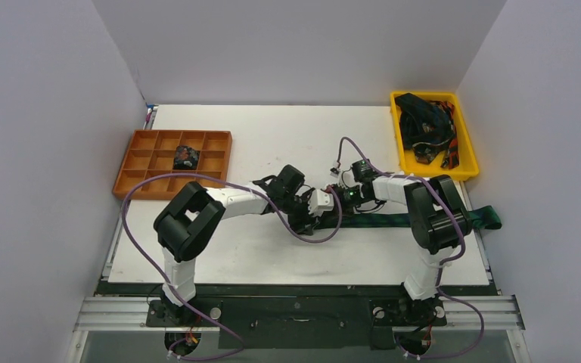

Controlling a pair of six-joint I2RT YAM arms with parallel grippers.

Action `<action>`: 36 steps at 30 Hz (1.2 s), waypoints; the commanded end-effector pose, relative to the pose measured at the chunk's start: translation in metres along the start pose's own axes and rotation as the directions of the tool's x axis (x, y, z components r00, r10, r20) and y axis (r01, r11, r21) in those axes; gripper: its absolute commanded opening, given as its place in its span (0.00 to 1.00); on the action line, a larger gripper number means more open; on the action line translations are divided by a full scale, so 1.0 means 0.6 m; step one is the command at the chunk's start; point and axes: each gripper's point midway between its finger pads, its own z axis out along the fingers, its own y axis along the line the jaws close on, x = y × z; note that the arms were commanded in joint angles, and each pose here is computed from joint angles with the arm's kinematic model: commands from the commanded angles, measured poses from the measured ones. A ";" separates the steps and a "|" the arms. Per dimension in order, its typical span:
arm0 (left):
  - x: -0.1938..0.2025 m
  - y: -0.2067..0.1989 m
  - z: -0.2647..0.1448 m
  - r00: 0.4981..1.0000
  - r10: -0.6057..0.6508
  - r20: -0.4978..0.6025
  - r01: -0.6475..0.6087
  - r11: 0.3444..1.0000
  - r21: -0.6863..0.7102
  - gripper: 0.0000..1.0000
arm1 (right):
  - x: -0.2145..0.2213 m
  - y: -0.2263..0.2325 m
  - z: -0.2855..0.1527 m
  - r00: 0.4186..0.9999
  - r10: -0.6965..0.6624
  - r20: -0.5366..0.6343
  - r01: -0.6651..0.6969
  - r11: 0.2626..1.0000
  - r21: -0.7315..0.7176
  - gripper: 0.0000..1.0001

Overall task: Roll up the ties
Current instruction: Roll the tie at the center of the board.

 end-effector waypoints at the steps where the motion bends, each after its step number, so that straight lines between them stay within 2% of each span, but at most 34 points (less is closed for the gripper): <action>1: 0.058 -0.023 -0.018 0.988 -0.157 -0.005 0.157 0.987 0.041 0.64 | -0.007 -0.036 -0.005 0.996 -0.090 -0.020 0.092 0.990 0.106 0.00; 5: 0.046 -0.014 -0.049 0.987 -0.120 0.109 0.121 0.993 0.001 0.68 | -0.002 -0.064 -0.001 0.996 -0.075 -0.041 0.081 0.982 0.171 0.00; 14: 0.042 -0.016 -0.047 0.987 -0.037 0.156 0.040 0.999 -0.020 0.66 | -0.001 -0.081 0.004 0.996 -0.068 -0.052 0.077 0.975 0.209 0.00; 16: 0.033 -0.012 -0.046 0.985 -0.027 0.168 0.031 0.999 -0.020 0.63 | 0.001 -0.082 0.006 0.996 -0.065 -0.057 0.076 0.974 0.211 0.00; 19: 0.006 -0.006 -0.050 0.980 0.000 0.200 0.006 1.000 -0.028 0.49 | 0.001 -0.083 0.007 0.996 -0.067 -0.058 0.078 0.973 0.215 0.00; 23: -0.038 -0.014 -0.052 0.970 0.055 0.239 -0.048 0.998 -0.033 0.37 | 0.000 -0.084 0.010 0.996 -0.066 -0.061 0.078 0.973 0.218 0.00; 28: -0.079 -0.014 -0.038 0.962 0.034 0.270 -0.026 0.999 -0.031 0.33 | -0.002 -0.084 0.010 0.996 -0.064 -0.058 0.075 0.972 0.221 0.00; 36: -0.093 0.020 -0.001 0.961 -0.011 0.277 0.029 0.998 -0.062 0.35 | -0.001 -0.077 0.015 0.996 -0.069 -0.059 0.079 0.975 0.205 0.00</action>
